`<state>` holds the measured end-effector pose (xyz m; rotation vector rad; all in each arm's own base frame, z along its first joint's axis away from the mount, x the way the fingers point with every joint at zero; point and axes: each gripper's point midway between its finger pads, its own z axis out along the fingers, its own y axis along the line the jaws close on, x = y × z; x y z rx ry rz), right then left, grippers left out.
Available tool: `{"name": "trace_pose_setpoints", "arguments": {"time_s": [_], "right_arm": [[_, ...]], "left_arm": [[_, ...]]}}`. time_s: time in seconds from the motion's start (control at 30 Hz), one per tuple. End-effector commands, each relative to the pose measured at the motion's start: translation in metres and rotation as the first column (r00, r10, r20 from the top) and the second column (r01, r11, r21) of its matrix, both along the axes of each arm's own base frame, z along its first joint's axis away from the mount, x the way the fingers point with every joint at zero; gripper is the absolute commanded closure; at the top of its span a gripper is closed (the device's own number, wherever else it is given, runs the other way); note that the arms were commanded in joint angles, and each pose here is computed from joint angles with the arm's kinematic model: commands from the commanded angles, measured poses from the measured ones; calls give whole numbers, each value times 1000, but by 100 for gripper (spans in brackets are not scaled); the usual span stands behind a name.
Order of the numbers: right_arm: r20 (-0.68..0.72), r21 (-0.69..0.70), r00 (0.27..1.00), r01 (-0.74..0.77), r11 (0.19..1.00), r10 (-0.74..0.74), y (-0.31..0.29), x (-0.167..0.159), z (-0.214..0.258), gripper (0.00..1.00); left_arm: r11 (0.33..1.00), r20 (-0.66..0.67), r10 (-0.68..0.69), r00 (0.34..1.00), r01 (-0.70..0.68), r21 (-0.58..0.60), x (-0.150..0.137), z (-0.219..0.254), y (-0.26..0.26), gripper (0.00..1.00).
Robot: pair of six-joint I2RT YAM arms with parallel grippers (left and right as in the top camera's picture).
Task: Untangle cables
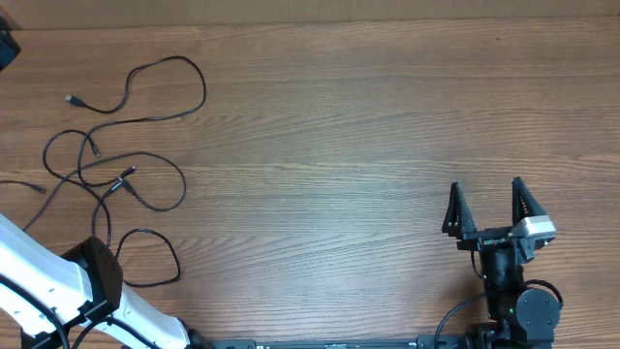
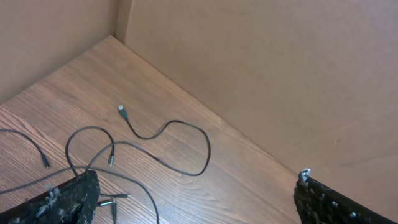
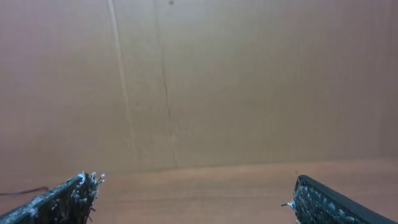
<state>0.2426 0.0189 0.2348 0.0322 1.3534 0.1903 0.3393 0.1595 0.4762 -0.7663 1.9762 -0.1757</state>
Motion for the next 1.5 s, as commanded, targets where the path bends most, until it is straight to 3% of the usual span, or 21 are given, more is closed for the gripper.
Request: {"name": "trace_pose_setpoints", "arguments": {"time_s": [0.0,0.3,1.3,1.47], "right_arm": [[-33,2,999,30,1000,-30,-5,2,-13,0],[-238,-7,970,42,999,-43,-8,4,-64,0],[-239,-8,970,42,999,-43,-8,4,-65,0],[-239,-8,970,42,999,-43,-8,4,-65,0]], "left_arm": [[1000,-5,-17,1000,17,16,2,-1,0,0],[1000,-5,-17,1000,17,16,2,-1,0,0],[1000,-4,-21,1000,21,17,2,-1,-2,1],[999,-31,-26,999,27,40,-13,3,-16,0]]}}
